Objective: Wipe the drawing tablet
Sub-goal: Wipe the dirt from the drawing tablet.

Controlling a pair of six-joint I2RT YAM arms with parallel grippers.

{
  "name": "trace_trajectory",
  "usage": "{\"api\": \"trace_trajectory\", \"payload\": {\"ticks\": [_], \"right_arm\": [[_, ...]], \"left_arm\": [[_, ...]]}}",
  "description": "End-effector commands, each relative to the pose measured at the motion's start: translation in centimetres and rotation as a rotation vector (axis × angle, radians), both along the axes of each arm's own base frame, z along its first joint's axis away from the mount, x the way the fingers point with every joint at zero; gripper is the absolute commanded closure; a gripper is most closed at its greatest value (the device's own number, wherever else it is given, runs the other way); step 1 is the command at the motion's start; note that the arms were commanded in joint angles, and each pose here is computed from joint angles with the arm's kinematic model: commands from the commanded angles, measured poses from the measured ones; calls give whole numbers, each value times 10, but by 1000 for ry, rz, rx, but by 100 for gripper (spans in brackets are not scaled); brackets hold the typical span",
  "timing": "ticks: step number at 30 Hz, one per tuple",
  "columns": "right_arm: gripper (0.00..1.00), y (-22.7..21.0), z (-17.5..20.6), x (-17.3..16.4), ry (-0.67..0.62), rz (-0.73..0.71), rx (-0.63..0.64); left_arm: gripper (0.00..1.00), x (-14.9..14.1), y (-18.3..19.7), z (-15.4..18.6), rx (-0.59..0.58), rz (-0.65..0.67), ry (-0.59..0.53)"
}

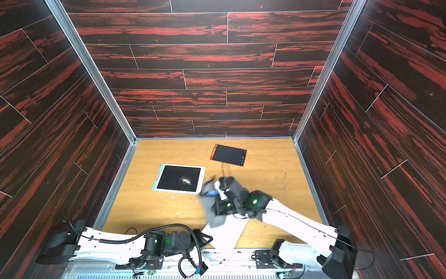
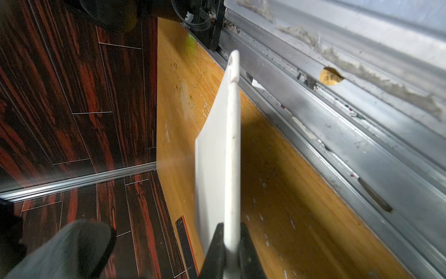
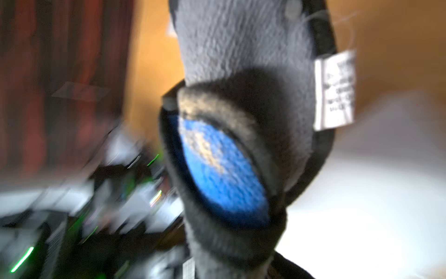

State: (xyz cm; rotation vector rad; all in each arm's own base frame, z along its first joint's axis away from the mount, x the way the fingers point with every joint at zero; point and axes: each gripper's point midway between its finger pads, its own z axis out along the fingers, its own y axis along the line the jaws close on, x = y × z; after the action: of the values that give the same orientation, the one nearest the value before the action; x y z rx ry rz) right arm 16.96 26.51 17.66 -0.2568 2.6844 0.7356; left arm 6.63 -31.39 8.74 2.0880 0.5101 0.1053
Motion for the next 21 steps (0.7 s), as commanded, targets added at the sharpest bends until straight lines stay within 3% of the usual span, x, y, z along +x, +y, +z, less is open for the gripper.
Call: {"api": "trace_trajectory", "payload": {"ticks": [1,4,7,9,12,14,16,19,21], "right_arm": [[100,-97,-46,18,-61,-191,-546],[100,-119,-72,22,-46,-214,-756],[100,-109,-103,20,4,-164,-778],[100,-76,-119,12,50,-68,-658],[100,9,-115,-19,118,172,-314],[100,63,-84,-48,172,346,-10],[100,91,-24,-70,168,474,304],[100,78,42,-63,33,474,474],[100,52,62,-45,-50,384,455]], "left_arm": [[100,-1,-1,0,7,0,12],[100,0,-2,0,9,0,9],[100,0,-2,1,10,1,8],[100,0,-1,1,10,5,9],[100,-1,0,0,15,3,18],[100,-1,1,-1,20,2,21],[100,-1,1,-1,20,7,24],[100,2,0,3,-2,46,45],[100,8,-3,12,-46,126,109]]}}
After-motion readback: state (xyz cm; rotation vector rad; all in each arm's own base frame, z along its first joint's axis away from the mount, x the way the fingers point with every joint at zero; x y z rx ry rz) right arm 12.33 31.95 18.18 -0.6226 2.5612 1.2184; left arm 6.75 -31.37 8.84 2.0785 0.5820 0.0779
